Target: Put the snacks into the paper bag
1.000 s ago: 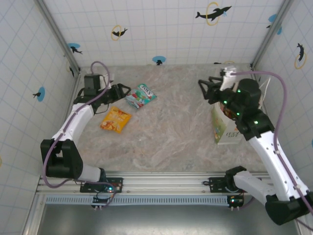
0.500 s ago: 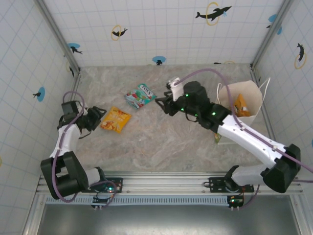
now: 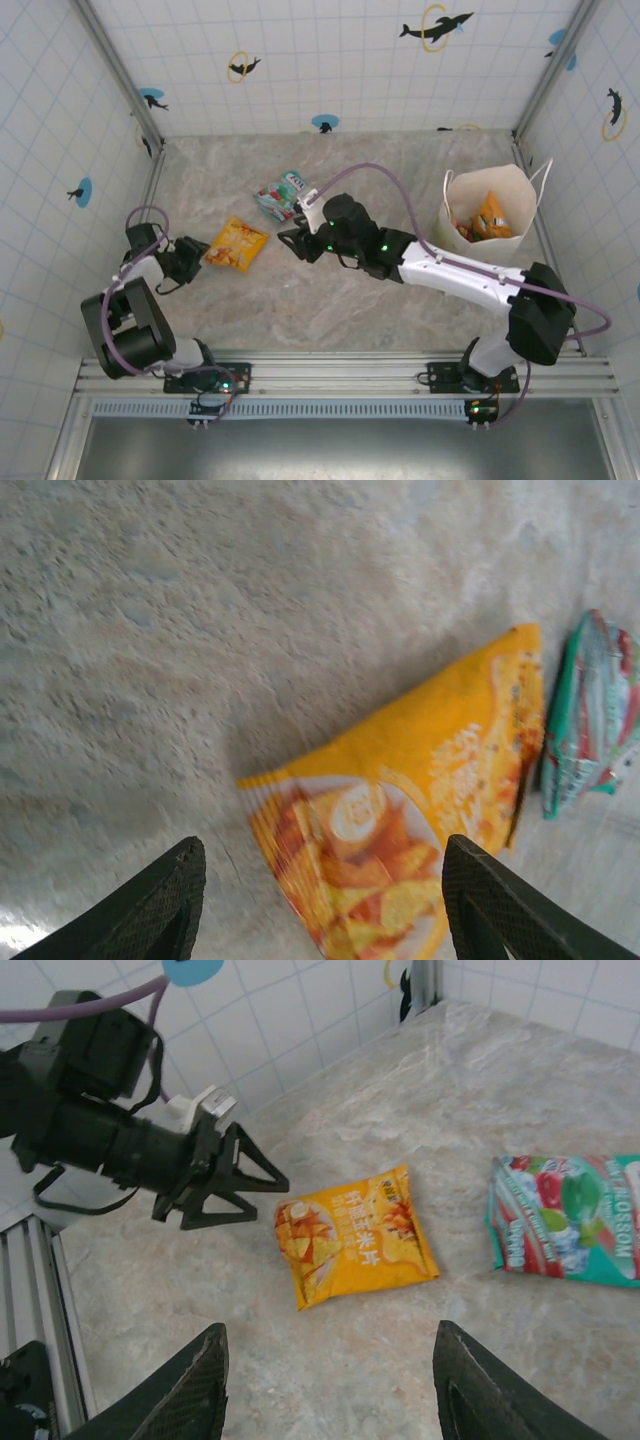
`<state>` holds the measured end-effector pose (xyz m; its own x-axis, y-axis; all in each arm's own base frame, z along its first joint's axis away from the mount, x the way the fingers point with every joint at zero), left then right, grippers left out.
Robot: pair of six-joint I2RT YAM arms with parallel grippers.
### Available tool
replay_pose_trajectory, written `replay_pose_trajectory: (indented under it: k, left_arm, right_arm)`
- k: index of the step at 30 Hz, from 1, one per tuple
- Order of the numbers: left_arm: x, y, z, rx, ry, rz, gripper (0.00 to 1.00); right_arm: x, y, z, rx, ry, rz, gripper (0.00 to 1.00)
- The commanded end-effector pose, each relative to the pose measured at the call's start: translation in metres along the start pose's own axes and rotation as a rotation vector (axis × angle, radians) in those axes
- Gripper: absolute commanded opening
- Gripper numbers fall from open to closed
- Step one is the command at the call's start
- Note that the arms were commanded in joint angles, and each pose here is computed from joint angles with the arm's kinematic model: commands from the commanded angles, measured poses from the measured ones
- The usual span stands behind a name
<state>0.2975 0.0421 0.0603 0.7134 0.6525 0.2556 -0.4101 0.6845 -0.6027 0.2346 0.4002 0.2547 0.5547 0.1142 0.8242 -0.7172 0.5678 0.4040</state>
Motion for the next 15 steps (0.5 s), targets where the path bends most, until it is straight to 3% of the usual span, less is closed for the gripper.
replay_pose_trajectory:
  k: [1, 8, 15]
  left_arm:
    - [0.029, 0.0, -0.006, 0.018, -0.05, -0.05, 0.63]
    - [0.034, 0.003, -0.029, -0.016, 0.003, -0.061, 0.59]
    - [0.006, -0.014, -0.044, -0.107, 0.119, -0.105, 0.55]
  right_arm:
    - [0.004, 0.01, -0.008, 0.034, -0.039, -0.006, 0.56]
    - [-0.003, 0.011, -0.014, 0.044, -0.032, -0.01, 0.56]
    - [-0.004, 0.009, -0.016, 0.042, -0.034, -0.01, 0.56]
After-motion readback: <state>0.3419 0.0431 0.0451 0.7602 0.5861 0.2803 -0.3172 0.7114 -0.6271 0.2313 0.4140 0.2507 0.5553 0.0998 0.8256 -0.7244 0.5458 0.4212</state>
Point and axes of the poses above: each hand's point on the last joint's axis, 136 mm out from that joint toward the fingers, its own z axis back along the fingers, its own y axis along the line the jaws close on, x = y × z, the point moved 2 cm from there along z, back along the fingers, and after that the axes turned 13 degrees about -z, right-handed, at the moved point
